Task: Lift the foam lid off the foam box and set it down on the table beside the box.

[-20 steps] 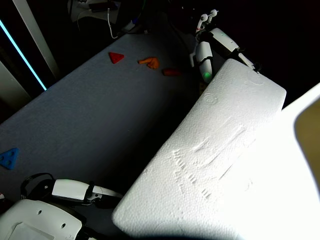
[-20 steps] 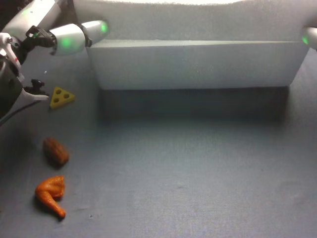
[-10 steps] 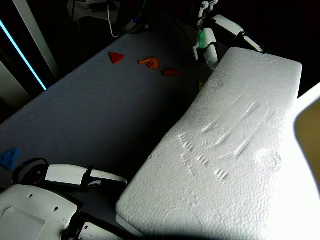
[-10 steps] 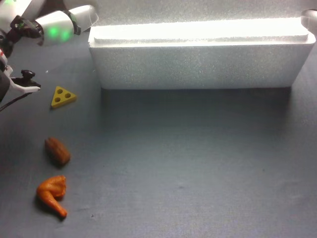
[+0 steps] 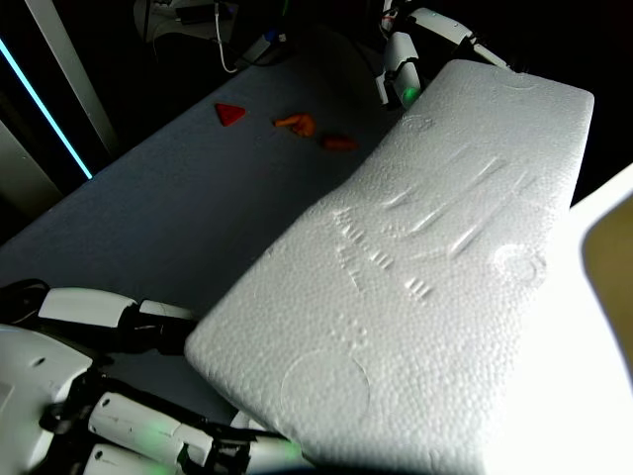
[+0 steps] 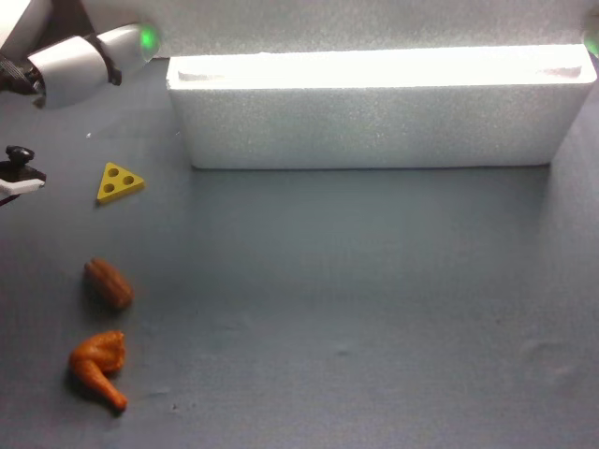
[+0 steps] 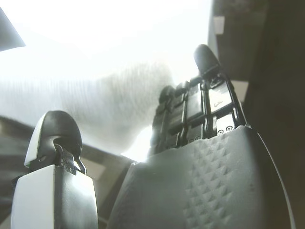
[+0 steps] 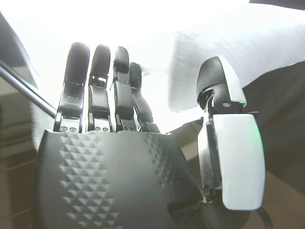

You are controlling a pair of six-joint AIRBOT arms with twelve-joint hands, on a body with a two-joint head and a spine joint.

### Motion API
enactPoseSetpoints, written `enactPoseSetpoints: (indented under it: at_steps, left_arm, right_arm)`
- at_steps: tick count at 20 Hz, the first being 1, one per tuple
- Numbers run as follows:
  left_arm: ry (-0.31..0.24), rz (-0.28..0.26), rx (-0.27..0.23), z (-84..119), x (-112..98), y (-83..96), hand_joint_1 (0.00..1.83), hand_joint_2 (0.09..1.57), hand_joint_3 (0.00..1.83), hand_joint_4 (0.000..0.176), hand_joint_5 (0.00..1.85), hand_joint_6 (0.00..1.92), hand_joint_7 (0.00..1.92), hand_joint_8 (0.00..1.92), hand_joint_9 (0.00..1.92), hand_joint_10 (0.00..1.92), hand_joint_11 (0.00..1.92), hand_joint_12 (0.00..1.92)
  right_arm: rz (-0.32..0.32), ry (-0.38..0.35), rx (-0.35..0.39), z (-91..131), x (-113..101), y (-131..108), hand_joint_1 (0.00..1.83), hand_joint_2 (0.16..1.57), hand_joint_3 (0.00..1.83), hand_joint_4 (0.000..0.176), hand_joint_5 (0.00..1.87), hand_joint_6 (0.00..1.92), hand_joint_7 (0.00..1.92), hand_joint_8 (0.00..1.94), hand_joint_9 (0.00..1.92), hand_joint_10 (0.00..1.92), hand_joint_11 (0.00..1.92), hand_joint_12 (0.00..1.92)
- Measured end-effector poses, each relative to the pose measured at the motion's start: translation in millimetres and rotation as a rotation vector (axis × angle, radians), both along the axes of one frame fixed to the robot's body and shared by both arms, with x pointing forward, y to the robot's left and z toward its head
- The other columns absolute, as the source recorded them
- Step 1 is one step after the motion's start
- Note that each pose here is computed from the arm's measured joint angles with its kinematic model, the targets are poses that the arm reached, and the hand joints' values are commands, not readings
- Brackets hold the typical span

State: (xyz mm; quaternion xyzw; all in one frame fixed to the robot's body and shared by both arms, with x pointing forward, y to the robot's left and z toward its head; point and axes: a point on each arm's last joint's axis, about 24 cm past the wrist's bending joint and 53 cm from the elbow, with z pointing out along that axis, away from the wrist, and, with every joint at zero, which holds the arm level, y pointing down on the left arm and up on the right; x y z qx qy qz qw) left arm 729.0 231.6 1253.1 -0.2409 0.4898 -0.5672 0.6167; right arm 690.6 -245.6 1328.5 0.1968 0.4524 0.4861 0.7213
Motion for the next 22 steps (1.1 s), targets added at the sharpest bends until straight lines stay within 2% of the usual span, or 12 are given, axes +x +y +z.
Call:
enactPoseSetpoints:
  at_steps: [4,5,7,8,10,11,12,13,15,16,17,22]
  left_arm:
    - [-0.023,-0.018,0.024,-1.0,-19.0,-2.6,0.4,1.08,0.0,0.014,0.14,0.0,0.0,0.0,0.0,0.0,0.0,1.02]
    - [-0.024,-0.027,0.032,-3.0,-24.3,-3.7,0.43,1.1,0.0,0.0,0.13,0.0,0.0,0.0,0.0,0.0,0.0,1.1]
    - [-0.022,-0.034,0.042,-5.1,-31.8,-3.6,0.43,1.12,0.0,0.0,0.13,0.0,0.0,0.0,0.0,0.0,0.0,1.2]
    - [-0.023,-0.034,0.05,-4.9,-34.1,-2.6,0.43,1.13,0.0,0.0,0.14,0.0,0.02,0.0,0.0,0.0,0.0,0.96]
    - [-0.027,-0.029,0.048,-3.6,-37.8,-0.1,0.42,1.11,0.0,0.0,0.15,0.0,0.04,0.0,0.02,0.0,0.0,0.65]
    - [-0.028,-0.037,0.059,-4.4,-43.5,-0.4,0.43,1.12,0.0,0.0,0.15,0.0,0.03,0.0,0.02,0.0,0.0,0.55]
    - [-0.023,-0.045,0.075,-7.7,-48.0,-1.5,0.43,1.13,0.0,0.0,0.15,0.0,0.01,0.0,0.01,0.0,0.0,0.48]
    - [-0.013,-0.048,0.079,-10.5,-50.4,-2.0,0.42,1.14,0.0,0.0,0.14,0.0,0.0,0.0,0.01,0.0,0.0,0.52]
    - [-0.008,-0.05,0.084,-11.1,-54.0,-1.8,0.43,1.14,0.0,0.0,0.13,0.0,0.0,0.0,0.0,0.0,0.0,0.58]
    - [-0.01,-0.052,0.096,-10.7,-57.3,-0.7,0.39,1.13,0.0,0.0,0.13,0.0,0.0,0.0,0.02,0.01,0.0,0.75]
    - [-0.008,-0.055,0.099,-10.9,-61.4,-0.2,0.4,1.14,0.0,0.0,0.13,0.0,0.01,0.0,0.01,0.0,0.0,0.64]
    - [0.036,-0.078,0.136,-27.1,-79.0,-3.9,0.39,1.15,0.0,0.0,0.11,0.0,0.0,0.0,0.0,0.0,0.0,0.02]
  right_arm:
    - [-0.003,-0.025,-0.02,2.6,-16.7,-3.4,0.57,1.19,0.0,0.0,0.0,0.46,0.07,0.61,0.0,1.03,0.0,1.8]
    - [-0.003,-0.037,-0.022,4.9,-21.7,-4.0,0.57,1.21,0.0,0.0,0.0,0.38,0.03,0.53,0.0,0.84,0.0,1.68]
    - [0.004,-0.049,-0.039,5.6,-30.7,-2.2,0.56,1.21,0.0,0.0,0.0,0.35,0.03,0.45,0.0,0.75,0.0,1.64]
    - [0.007,-0.054,-0.048,5.9,-33.4,-1.0,0.5,1.22,0.0,0.0,0.01,0.31,0.0,0.06,0.0,0.15,0.0,1.31]
    - [0.012,-0.055,-0.051,6.4,-35.2,0.6,0.41,1.2,0.0,0.0,0.03,0.39,0.07,0.0,0.01,0.04,0.0,0.81]
    - [0.017,-0.053,-0.068,4.3,-39.2,1.2,0.41,1.21,0.0,0.0,0.03,0.39,0.1,0.0,0.04,0.06,0.0,0.88]
    - [0.023,-0.049,-0.089,2.4,-42.2,2.5,0.41,1.21,0.0,0.0,0.02,0.39,0.13,0.01,0.1,0.12,0.0,1.24]
    - [0.028,-0.038,-0.091,-0.9,-44.6,4.6,0.4,1.2,0.0,0.0,0.0,0.41,0.13,0.0,0.03,0.26,0.0,1.36]
    - [0.042,-0.023,-0.111,-7.1,-51.1,8.5,0.42,1.2,0.0,0.0,0.01,0.42,0.1,0.0,0.01,0.25,0.0,1.39]
    - [0.046,-0.014,-0.12,-10.5,-53.9,9.5,0.42,1.21,0.0,0.0,0.0,0.38,0.02,0.0,0.0,0.02,0.0,1.28]
    - [0.05,-0.009,-0.12,-11.8,-56.1,10.7,0.41,1.22,0.0,0.0,0.02,0.32,0.02,0.0,0.0,0.0,0.0,1.2]
    - [0.064,-0.004,-0.145,-15.8,-71.2,11.0,0.37,1.22,0.0,0.0,0.09,0.08,0.11,0.0,0.1,0.15,0.0,1.42]
